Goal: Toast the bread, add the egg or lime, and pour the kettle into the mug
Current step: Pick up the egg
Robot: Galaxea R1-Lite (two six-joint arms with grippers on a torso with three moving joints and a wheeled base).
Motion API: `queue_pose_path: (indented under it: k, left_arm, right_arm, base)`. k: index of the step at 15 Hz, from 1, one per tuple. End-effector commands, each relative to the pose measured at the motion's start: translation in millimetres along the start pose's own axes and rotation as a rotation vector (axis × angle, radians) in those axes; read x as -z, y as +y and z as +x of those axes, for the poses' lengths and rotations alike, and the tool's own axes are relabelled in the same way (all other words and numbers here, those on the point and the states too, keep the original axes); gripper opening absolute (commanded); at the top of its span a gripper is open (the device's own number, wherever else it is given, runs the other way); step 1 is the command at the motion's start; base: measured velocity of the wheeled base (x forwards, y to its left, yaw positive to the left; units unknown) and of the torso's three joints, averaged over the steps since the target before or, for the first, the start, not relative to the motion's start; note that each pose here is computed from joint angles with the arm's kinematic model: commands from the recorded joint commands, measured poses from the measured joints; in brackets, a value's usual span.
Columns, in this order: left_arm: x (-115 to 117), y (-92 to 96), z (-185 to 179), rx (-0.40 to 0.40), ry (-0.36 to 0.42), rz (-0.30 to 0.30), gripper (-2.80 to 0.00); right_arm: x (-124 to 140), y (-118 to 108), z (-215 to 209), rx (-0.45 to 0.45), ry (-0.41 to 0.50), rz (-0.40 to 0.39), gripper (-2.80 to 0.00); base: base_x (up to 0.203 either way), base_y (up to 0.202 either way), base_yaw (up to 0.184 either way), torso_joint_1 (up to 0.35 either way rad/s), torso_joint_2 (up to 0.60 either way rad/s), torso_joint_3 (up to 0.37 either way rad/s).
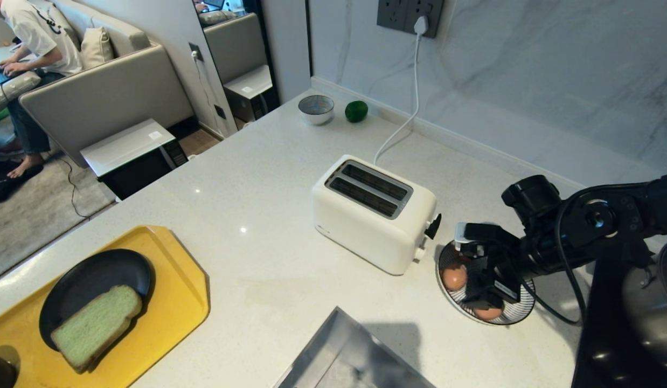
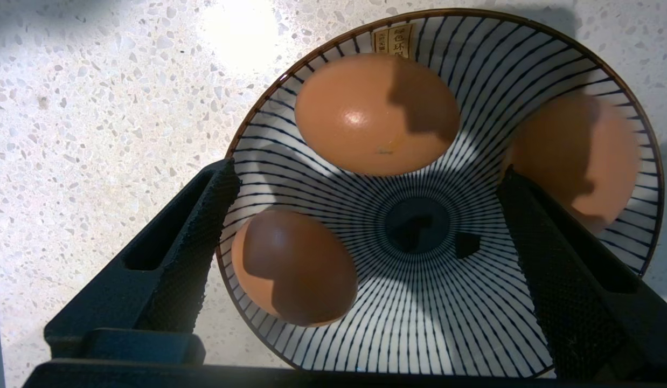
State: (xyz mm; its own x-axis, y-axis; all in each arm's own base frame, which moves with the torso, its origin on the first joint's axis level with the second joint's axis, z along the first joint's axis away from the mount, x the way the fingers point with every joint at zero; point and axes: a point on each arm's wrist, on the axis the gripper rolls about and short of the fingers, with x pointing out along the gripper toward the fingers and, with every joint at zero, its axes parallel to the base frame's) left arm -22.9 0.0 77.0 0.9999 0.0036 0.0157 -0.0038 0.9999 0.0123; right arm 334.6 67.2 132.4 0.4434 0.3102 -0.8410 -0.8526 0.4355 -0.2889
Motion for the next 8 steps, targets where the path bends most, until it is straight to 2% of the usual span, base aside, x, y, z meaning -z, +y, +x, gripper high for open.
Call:
queue_pose_path:
  k: [1,8]
  left_arm:
    - [-0.1,0.0,0.1,-0.002,0.0,0.0,-2.8]
    - [-0.1,0.0,0.1,-0.001,0.0,-0.001,-2.8]
  right_arm:
    - [0.0,-0.3,-0.7,0.0,-0.001,-0.005,0.0]
    - [-1.6,-0.1,-5.7,0.011,-0.01,-0.009,0.0]
  base:
    - [0.0,0.0,0.0,0.0,0.0,0.0]
    - [0.0,0.0,0.0,0.0,0.0,0.0]
